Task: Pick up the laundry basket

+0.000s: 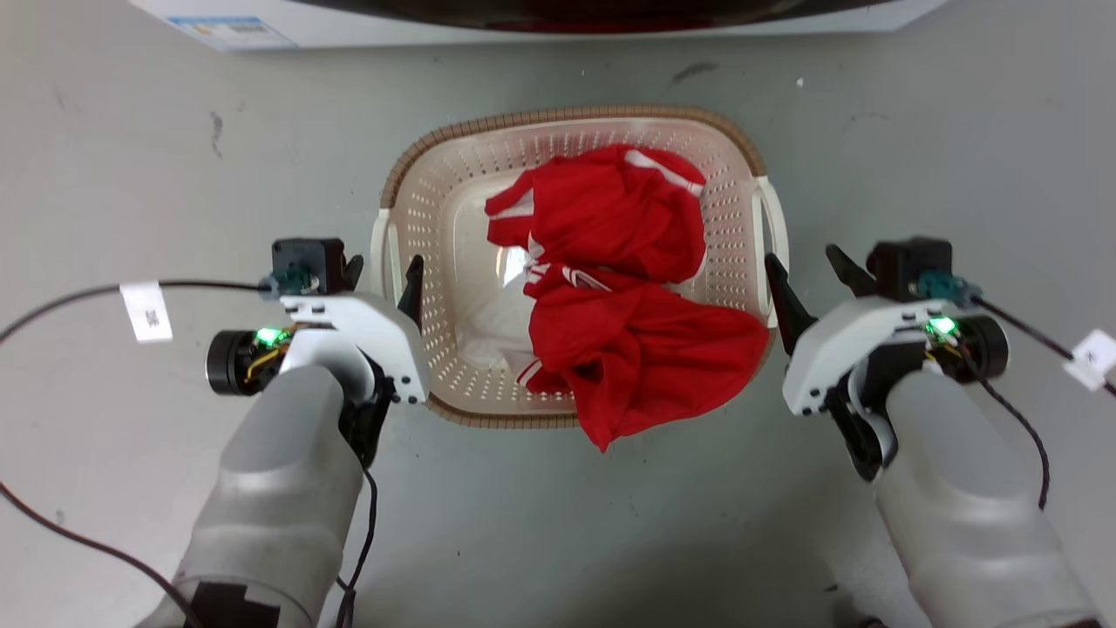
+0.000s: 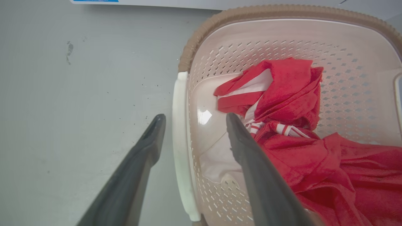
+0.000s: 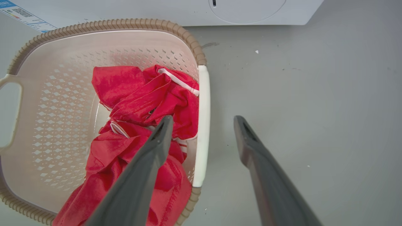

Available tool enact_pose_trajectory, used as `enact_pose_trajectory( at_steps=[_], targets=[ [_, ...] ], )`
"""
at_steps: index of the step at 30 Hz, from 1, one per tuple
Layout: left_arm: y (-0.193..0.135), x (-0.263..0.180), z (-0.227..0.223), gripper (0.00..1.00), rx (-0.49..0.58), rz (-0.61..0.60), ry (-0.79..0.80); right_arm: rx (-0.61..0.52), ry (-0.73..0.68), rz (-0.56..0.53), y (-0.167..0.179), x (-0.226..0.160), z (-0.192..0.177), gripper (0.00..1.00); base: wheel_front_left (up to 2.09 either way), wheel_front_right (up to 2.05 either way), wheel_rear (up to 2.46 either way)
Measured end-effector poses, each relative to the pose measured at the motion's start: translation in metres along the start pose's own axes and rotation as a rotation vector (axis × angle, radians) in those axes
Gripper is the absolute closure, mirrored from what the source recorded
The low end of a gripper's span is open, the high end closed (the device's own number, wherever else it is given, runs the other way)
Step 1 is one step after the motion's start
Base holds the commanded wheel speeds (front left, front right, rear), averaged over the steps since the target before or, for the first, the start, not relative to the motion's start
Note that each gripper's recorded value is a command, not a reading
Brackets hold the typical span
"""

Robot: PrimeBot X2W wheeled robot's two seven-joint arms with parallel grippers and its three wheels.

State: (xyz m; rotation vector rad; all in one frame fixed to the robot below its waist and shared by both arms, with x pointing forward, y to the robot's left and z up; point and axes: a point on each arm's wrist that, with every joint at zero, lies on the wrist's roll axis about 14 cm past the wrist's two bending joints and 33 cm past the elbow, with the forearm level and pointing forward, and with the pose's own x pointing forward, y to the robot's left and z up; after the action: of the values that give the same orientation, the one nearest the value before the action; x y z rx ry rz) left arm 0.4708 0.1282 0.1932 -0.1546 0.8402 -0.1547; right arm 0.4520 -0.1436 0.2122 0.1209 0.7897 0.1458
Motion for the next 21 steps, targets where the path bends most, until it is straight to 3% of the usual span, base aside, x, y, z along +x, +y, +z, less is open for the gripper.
enact_pose_trajectory(
  at_steps=[11, 20, 21],
  targets=[
    [0.014, 0.028, -0.031, 0.0, -0.012, 0.016, 0.189, -0.035, 0.161, 0.04, 0.006, 0.039, -0.028, 0.0, 0.0, 0.0, 0.0],
    [0.015, 0.043, -0.031, 0.0, -0.013, 0.009, 0.215, -0.051, 0.221, 0.033, 0.001, 0.055, -0.034, 0.0, 0.0, 0.0, 0.0],
    [0.015, 0.043, -0.032, 0.54, -0.018, 0.009, 0.225, -0.052, 0.227, 0.033, 0.001, 0.055, -0.035, 0.25, 0.0, 0.0, 0.0]
  ],
)
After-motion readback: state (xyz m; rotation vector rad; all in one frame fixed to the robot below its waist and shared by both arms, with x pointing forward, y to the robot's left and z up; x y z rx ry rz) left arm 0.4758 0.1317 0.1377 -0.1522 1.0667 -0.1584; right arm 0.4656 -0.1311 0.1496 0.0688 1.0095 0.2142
